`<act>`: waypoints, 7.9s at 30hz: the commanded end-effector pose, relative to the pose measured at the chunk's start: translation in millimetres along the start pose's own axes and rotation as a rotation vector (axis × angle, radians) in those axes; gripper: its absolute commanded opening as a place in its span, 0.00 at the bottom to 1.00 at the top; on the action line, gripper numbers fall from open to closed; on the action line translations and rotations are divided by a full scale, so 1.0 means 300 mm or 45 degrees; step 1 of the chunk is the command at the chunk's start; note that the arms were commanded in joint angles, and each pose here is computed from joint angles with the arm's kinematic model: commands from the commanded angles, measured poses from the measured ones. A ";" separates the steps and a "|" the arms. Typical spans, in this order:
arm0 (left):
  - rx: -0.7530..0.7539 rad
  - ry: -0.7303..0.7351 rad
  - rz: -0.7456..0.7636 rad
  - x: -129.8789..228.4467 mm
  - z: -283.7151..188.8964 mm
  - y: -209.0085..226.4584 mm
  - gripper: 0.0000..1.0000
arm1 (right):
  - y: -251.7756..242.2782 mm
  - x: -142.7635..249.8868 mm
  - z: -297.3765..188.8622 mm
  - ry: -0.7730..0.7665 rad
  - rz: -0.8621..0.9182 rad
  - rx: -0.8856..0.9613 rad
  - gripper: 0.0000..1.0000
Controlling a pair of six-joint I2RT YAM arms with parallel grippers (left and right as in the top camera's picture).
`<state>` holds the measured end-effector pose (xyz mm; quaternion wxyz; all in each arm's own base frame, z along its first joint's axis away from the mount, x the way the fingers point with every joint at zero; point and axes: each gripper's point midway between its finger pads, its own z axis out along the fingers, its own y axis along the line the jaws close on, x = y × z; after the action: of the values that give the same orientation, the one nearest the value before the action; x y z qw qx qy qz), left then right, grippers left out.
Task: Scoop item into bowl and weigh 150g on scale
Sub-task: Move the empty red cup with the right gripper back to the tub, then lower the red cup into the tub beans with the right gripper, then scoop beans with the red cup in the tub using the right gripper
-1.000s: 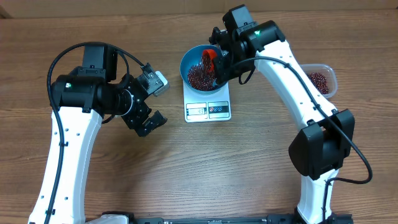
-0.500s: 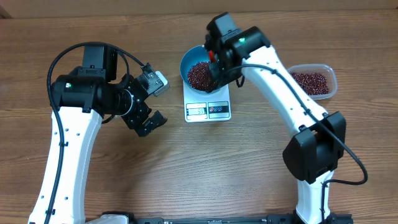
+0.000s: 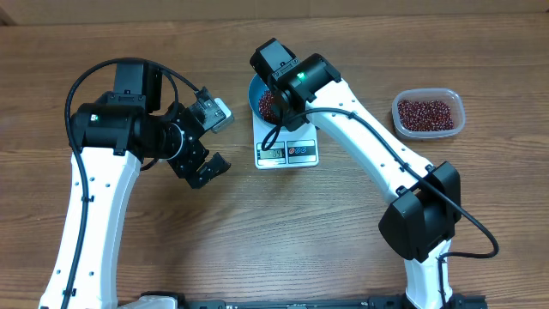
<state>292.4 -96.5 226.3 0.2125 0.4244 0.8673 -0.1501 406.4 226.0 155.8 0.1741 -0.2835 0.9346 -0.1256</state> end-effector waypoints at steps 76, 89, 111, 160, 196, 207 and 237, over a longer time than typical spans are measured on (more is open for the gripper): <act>-0.027 -0.030 0.004 -0.018 -0.028 0.004 1.00 | -0.818 0.734 0.252 0.160 1.938 -0.637 0.04; -0.027 -0.030 0.004 -0.018 -0.028 0.004 1.00 | -0.869 0.744 0.274 0.113 1.925 -0.528 0.11; -0.027 -0.030 0.004 -0.018 -0.028 0.004 1.00 | -0.912 0.723 0.282 0.039 1.938 -0.497 0.26; -0.027 -0.030 0.004 -0.018 -0.028 0.004 1.00 | -0.833 0.696 0.227 -0.017 1.530 -0.662 0.04; -0.027 -0.030 0.005 -0.019 -0.029 0.004 1.00 | -0.818 0.603 0.132 0.136 0.941 0.159 0.04; -0.027 -0.030 0.004 -0.018 -0.028 0.004 1.00 | -0.814 0.612 0.145 0.213 0.999 0.347 0.04; -0.027 -0.030 0.004 -0.018 -0.028 0.004 1.00 | -0.761 0.630 0.275 0.272 0.996 0.283 0.04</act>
<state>292.4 -96.5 226.2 0.2125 0.4244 0.8673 -0.1499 404.4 -77.3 116.4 0.1492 0.1259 0.9649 -0.1754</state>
